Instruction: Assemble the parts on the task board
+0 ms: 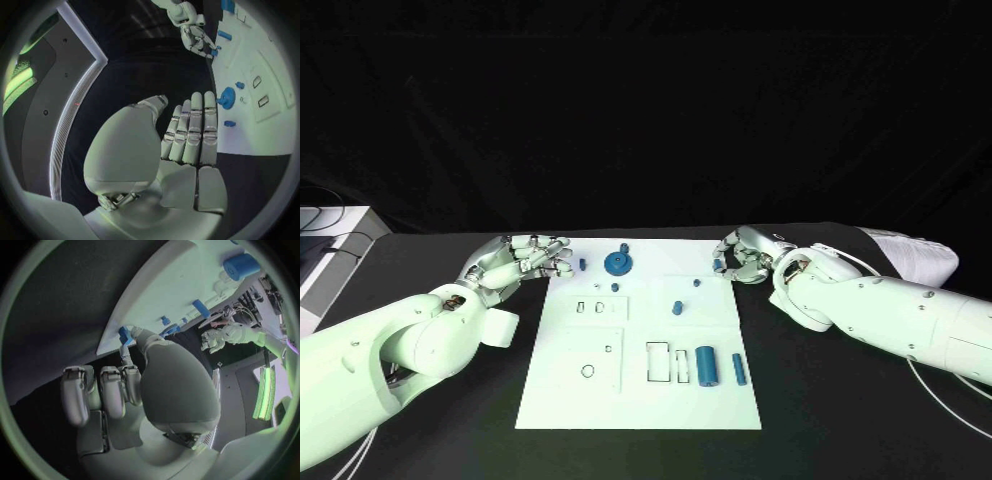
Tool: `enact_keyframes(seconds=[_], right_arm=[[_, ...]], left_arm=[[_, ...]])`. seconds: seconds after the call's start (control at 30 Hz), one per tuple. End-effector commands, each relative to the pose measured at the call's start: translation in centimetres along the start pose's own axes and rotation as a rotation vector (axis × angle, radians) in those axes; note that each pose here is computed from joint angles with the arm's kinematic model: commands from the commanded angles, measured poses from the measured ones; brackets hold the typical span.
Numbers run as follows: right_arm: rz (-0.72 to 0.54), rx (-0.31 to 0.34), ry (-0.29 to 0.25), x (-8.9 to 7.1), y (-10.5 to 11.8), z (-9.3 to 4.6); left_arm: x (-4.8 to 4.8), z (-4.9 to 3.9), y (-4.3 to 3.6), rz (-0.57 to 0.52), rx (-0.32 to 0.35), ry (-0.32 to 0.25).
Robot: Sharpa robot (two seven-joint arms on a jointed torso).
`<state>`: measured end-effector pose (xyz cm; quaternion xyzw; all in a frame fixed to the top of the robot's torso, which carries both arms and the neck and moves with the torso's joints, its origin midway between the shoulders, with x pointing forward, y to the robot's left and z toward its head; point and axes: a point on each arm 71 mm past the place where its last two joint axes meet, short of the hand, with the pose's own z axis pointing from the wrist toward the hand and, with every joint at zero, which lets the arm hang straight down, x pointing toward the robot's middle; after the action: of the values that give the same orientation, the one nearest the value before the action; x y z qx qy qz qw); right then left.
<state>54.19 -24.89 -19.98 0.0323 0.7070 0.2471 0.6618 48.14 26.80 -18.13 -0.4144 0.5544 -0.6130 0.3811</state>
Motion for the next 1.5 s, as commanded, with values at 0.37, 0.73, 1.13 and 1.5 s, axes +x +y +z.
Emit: enact_keyframes(seconds=[0.37,0.73,1.13,1.5], right_arm=[[0.002,-0.005,0.044,0.4,0.0,0.1],[0.001,0.0,0.04,0.4,-0.1,0.1],[0.011,-0.014,-0.057,-0.3,0.4,-0.1],[0.014,-0.032,-0.117,-2.1,3.0,0.1]], left_arm=[[0.17,0.02,-0.08,-0.002,0.011,0.016],[0.11,0.01,-0.07,-0.001,0.01,0.015],[0.08,0.04,-0.04,0.0,0.009,0.015],[0.0,0.04,-0.03,0.001,0.01,0.011]])
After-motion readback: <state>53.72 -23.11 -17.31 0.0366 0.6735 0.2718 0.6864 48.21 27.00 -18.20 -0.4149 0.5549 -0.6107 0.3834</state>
